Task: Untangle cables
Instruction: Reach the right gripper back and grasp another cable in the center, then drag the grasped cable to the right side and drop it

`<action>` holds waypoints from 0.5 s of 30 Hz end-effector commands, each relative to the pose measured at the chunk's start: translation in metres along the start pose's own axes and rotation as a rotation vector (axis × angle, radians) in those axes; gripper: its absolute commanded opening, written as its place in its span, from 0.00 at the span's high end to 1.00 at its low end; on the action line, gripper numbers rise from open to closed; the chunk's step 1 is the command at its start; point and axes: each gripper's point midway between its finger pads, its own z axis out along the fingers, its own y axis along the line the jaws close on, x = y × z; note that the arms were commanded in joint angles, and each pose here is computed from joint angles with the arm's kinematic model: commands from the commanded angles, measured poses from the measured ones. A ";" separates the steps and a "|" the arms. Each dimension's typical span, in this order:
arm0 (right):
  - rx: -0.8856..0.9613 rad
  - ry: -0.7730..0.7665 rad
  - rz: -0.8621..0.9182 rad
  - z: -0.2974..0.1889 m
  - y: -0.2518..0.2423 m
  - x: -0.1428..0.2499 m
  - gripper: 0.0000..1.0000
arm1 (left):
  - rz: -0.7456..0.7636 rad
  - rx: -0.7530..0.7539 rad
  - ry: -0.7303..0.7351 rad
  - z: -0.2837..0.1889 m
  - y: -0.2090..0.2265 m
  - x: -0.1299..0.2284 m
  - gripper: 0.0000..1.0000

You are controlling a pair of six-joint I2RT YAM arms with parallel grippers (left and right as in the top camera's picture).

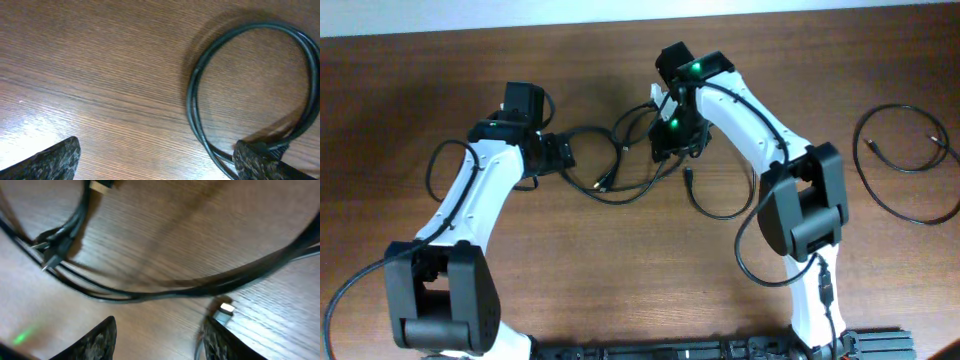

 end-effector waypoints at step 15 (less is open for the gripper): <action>0.087 0.044 0.281 0.054 0.005 0.002 0.59 | -0.054 -0.005 0.007 -0.004 0.014 -0.002 0.01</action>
